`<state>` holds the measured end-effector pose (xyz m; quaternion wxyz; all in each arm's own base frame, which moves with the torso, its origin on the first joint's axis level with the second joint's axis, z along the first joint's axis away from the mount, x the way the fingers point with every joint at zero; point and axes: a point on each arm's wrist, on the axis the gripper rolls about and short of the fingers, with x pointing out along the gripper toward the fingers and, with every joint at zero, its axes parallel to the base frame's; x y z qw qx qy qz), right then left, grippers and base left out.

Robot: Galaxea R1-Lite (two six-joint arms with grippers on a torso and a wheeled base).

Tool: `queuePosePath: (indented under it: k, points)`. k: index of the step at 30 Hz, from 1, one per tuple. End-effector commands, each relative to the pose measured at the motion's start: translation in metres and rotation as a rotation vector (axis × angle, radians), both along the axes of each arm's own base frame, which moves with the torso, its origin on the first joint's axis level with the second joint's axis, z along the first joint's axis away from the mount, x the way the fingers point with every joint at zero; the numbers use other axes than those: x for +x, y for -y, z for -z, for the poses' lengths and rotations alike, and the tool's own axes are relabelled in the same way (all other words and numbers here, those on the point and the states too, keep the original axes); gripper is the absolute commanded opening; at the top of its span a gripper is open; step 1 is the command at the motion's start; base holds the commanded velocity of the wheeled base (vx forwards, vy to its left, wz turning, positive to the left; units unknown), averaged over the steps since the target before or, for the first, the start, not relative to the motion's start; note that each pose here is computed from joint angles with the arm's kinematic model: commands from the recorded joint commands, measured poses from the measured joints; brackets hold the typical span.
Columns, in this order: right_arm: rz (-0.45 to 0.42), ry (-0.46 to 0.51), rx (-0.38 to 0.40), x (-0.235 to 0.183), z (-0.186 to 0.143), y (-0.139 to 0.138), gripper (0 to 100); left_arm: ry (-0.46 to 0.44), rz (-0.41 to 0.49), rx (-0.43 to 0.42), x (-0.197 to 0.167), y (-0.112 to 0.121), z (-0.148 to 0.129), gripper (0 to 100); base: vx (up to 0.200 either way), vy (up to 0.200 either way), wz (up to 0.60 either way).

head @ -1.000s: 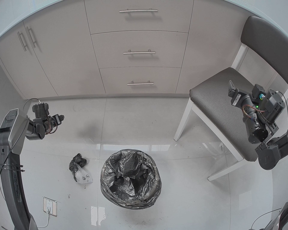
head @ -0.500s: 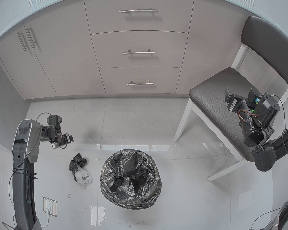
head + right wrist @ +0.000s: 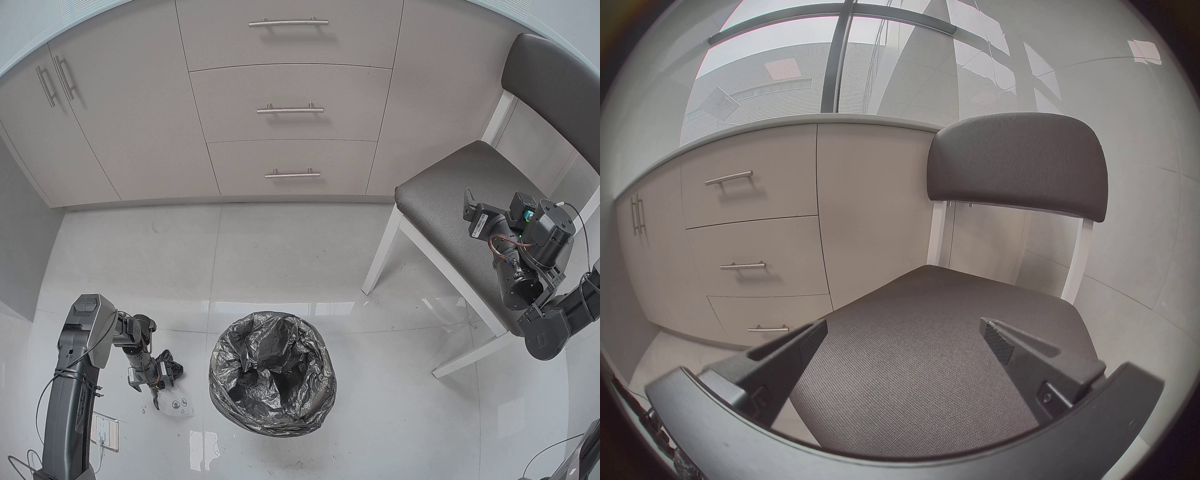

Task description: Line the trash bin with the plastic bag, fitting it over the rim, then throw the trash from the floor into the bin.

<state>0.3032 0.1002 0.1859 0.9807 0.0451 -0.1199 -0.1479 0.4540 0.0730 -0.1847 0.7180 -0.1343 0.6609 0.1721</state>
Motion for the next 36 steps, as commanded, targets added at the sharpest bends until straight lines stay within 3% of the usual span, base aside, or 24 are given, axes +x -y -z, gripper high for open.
queuePosePath:
  k: [1, 14, 21, 22, 31, 36]
  points:
    - [-0.001, -0.003, -0.001, 0.002, 0.004, -0.001, 100, -0.020, 0.007, 0.004, -0.007, 0.005, 0.026, 100, 0.000, 0.000, 0.00]
    - [0.001, -0.003, -0.001, 0.005, 0.009, -0.002, 100, -0.003, 0.031, 0.006, -0.004, 0.016, 0.026, 100, 0.000, 0.000, 0.00]
    - [0.001, 0.001, 0.000, 0.004, 0.007, -0.001, 100, -0.039, 0.039, -0.005, -0.007, 0.017, 0.024, 100, 0.000, 0.000, 0.00]
    - [0.002, 0.003, 0.001, 0.004, 0.007, -0.001, 100, -0.039, 0.041, -0.005, -0.007, 0.017, 0.024, 0, 0.000, 0.000, 0.00]
    - [0.007, 0.016, 0.006, 0.004, 0.006, -0.001, 100, -0.024, 0.049, -0.006, -0.002, 0.021, 0.014, 0, 0.000, 0.000, 0.00]
    - [0.013, 0.023, 0.009, 0.004, 0.006, 0.001, 100, -0.011, 0.061, -0.006, 0.006, 0.026, -0.028, 0, 0.000, 0.000, 0.00]
